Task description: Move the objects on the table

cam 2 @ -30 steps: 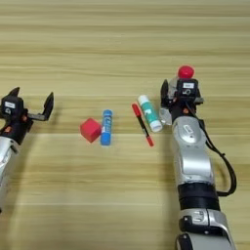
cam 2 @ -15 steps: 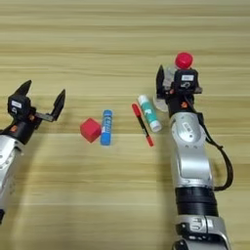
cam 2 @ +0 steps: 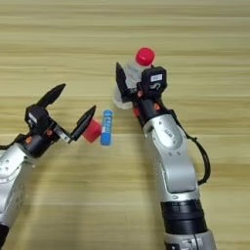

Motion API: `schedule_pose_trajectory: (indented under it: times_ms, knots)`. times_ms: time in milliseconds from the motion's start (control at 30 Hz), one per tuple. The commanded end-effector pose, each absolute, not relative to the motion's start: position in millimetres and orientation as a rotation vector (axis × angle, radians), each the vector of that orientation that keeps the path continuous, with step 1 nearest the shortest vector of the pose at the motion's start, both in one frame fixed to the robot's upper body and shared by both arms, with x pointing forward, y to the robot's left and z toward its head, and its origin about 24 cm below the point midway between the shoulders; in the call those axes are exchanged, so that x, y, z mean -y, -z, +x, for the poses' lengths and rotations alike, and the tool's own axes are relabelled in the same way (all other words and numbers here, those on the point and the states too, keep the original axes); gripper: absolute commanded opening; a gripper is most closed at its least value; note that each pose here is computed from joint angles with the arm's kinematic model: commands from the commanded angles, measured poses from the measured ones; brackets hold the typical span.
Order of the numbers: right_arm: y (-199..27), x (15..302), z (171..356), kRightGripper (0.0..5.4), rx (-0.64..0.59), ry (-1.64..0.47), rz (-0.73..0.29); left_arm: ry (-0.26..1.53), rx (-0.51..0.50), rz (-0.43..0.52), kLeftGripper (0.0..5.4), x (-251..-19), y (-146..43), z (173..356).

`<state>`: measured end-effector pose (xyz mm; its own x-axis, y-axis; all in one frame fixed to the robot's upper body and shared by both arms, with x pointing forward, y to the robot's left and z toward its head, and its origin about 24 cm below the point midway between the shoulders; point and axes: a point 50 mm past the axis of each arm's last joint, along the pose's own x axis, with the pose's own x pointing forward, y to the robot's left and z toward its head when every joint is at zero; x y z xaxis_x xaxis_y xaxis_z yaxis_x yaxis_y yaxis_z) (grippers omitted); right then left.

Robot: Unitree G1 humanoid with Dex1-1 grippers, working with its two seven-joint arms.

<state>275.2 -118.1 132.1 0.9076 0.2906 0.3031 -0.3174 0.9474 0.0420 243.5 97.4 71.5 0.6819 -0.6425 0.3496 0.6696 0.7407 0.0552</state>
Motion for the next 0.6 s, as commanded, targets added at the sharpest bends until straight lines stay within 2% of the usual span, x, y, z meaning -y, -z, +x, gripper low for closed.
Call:
schedule_pose_trajectory:
  times_ms: [33,233,600]
  knots:
    - [-143,103,266.9,3.25,0.305,-0.42,0.136,0.802,0.375,-0.022,5.4,-92,-70.8,236.9]
    - [-140,83,255.1,3.23,0.211,-0.564,0.202,0.812,0.371,0.014,5.4,-90,-67.4,236.6]
    - [-155,64,234.9,3.23,0.206,-0.687,0.25,0.815,0.368,0.046,5.4,-89,-64.2,236.2]
